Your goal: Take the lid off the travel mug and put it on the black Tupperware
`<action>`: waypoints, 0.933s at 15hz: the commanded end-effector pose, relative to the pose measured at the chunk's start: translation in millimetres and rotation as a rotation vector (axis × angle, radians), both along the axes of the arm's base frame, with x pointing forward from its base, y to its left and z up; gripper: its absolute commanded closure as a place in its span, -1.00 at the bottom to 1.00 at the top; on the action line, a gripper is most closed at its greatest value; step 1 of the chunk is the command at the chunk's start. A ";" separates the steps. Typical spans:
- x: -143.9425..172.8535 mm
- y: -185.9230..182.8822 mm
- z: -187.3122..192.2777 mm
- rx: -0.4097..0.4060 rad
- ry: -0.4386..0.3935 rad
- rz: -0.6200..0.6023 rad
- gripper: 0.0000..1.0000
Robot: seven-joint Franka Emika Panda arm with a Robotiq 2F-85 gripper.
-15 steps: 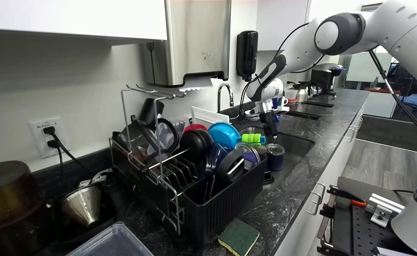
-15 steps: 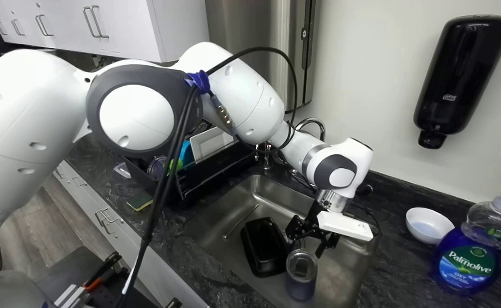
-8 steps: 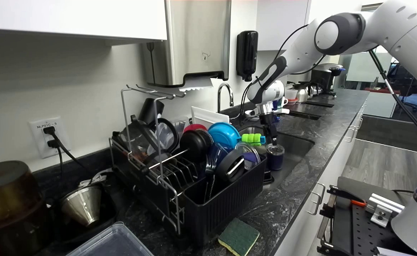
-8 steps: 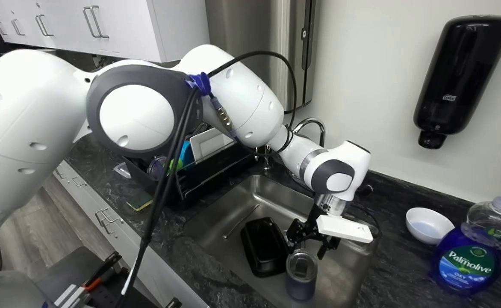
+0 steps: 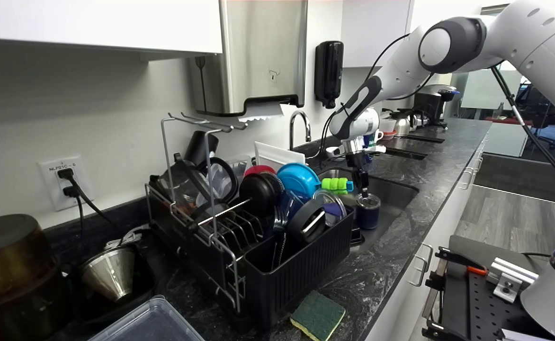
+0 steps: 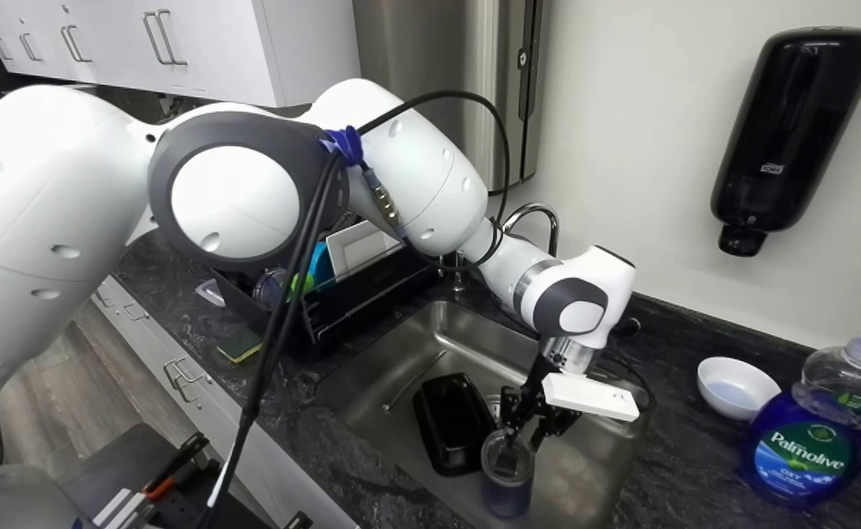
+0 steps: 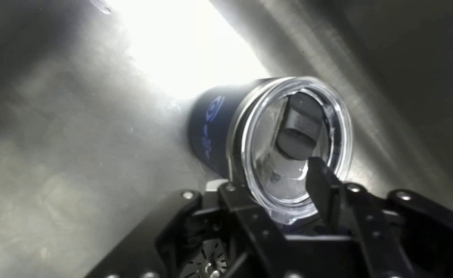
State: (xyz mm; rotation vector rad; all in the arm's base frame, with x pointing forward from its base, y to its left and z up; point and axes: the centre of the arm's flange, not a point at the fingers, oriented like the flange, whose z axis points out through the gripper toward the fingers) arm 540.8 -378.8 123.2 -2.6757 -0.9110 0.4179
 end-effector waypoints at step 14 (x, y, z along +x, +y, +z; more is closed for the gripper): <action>-4.9 -0.2 41.8 -0.142 -0.173 -0.263 0.95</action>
